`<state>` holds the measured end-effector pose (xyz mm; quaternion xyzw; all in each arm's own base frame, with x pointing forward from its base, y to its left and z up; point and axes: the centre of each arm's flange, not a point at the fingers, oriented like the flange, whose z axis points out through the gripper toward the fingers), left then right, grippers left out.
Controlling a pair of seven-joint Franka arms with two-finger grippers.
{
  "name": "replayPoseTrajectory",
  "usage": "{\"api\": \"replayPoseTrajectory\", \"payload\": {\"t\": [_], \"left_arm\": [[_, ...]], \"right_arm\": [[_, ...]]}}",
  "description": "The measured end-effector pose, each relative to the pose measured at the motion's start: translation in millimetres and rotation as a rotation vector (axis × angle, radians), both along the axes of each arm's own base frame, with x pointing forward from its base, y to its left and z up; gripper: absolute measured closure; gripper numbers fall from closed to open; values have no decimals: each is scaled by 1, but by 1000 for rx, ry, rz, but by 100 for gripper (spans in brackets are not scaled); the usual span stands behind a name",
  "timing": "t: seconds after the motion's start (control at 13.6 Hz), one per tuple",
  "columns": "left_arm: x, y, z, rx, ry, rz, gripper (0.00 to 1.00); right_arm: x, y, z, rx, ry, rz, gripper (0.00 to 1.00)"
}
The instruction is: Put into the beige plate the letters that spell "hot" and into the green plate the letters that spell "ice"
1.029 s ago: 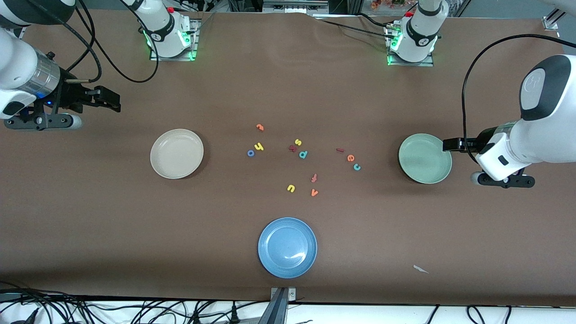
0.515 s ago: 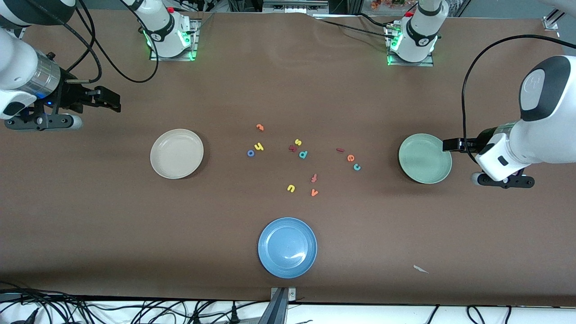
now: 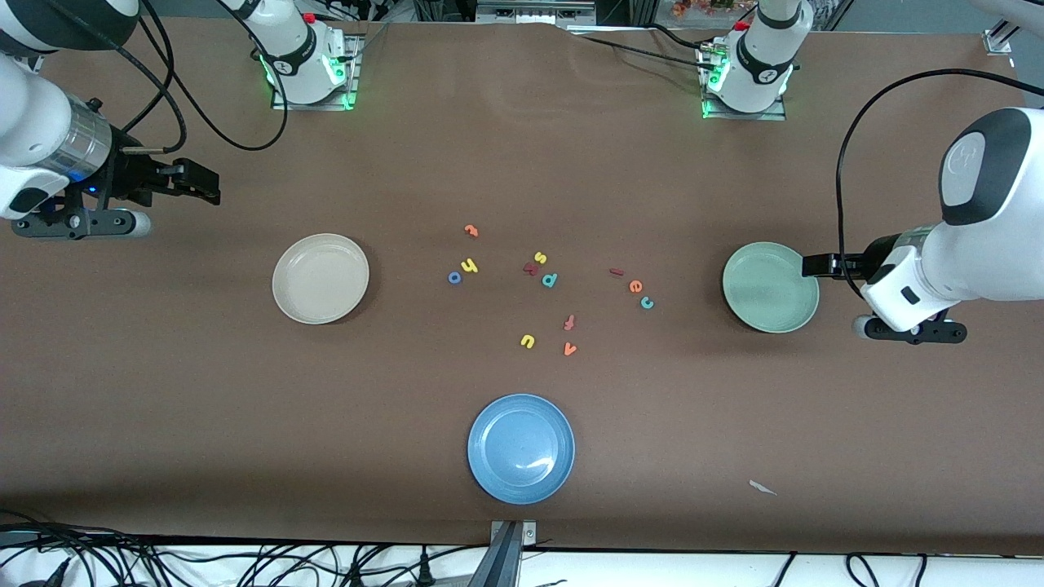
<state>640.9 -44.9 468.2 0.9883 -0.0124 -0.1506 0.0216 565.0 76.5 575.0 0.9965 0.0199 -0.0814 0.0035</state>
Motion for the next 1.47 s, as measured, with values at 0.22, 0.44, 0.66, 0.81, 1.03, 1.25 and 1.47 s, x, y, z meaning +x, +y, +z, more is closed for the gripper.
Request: {"api": "replayPoseTrajectory", "payload": {"t": [0.22, 0.44, 0.66, 0.81, 1.03, 1.25, 1.47], "left_arm": [[3, 1, -7, -2, -44, 5, 0], [0, 20, 12, 86, -97, -16, 1], [-8, 30, 39, 106, -138, -11, 0], [-10, 30, 42, 95, -144, -5, 0], [-9, 25, 38, 49, -149, 6, 0], [-9, 25, 33, 49, -146, 6, 0], [-9, 25, 33, 48, -146, 6, 0]], "right_arm": [[0, 0, 0, 0, 0, 0, 0], [1, 0, -2, 0, 3, 0, 0], [1, 11, -5, 0, 7, 19, 0], [1, 19, -8, 0, 10, 32, 0], [2, 19, -10, 0, 11, 32, 0], [2, 19, -10, 0, 12, 32, 0], [3, 19, -11, 0, 13, 32, 0]]}}
